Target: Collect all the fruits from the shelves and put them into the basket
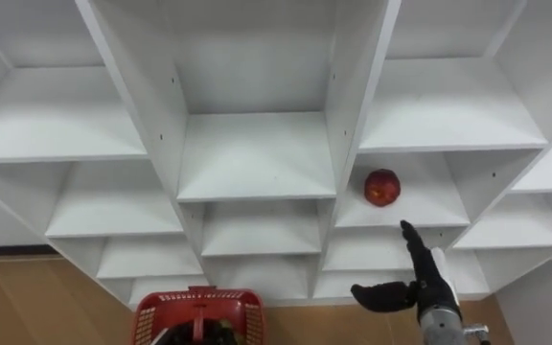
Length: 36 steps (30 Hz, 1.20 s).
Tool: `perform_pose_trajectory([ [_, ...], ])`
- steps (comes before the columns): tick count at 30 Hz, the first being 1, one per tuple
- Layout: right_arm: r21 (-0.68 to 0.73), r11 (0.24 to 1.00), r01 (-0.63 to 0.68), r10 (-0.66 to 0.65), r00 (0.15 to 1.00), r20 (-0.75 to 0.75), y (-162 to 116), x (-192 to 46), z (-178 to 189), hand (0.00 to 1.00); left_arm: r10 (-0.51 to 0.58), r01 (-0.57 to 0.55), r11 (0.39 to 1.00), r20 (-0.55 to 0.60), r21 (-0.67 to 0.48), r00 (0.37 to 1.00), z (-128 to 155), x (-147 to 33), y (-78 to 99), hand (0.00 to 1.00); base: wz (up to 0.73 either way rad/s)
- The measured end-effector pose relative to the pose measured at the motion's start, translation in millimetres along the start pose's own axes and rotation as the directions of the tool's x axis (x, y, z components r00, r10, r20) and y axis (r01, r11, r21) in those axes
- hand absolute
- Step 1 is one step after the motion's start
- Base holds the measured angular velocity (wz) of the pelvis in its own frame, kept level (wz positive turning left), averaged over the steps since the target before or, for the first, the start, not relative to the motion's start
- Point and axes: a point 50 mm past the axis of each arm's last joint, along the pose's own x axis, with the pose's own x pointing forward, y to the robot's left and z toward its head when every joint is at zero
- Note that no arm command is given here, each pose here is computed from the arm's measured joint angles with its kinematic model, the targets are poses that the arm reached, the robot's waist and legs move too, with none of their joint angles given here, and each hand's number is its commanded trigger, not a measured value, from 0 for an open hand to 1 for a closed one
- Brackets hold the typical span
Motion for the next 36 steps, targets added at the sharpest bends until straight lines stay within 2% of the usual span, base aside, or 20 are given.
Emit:
perform_pose_trajectory([
  [10,0.091,0.987,0.130,-0.135,0.990,0.050,-12,6,17,0.00,0.020,-0.020,1.000,-0.017,-0.013,1.000,-7,-3.4,5.9,1.00,0.01],
  [18,0.152,0.976,0.159,-0.171,0.983,0.070,-16,16,32,0.00,0.030,-0.030,0.999,0.003,0.033,1.000,1,-3.4,12.8,1.00,0.05],
  [24,0.124,0.969,0.213,-0.228,0.966,0.123,-42,36,53,0.00,0.043,-0.048,0.991,0.044,0.124,0.998,17,-3.4,22.9,1.00,0.10],
  [31,0.092,0.959,0.268,-0.280,0.949,0.147,-64,69,88,0.00,0.037,-0.045,0.988,0.056,0.147,0.998,37,5.3,19.9,1.00,0.09],
  [36,0.095,0.957,0.275,-0.285,0.951,0.123,-66,77,95,0.00,0.020,-0.029,0.982,0.050,0.188,0.999,44,9.0,14.6,1.00,0.11],
])
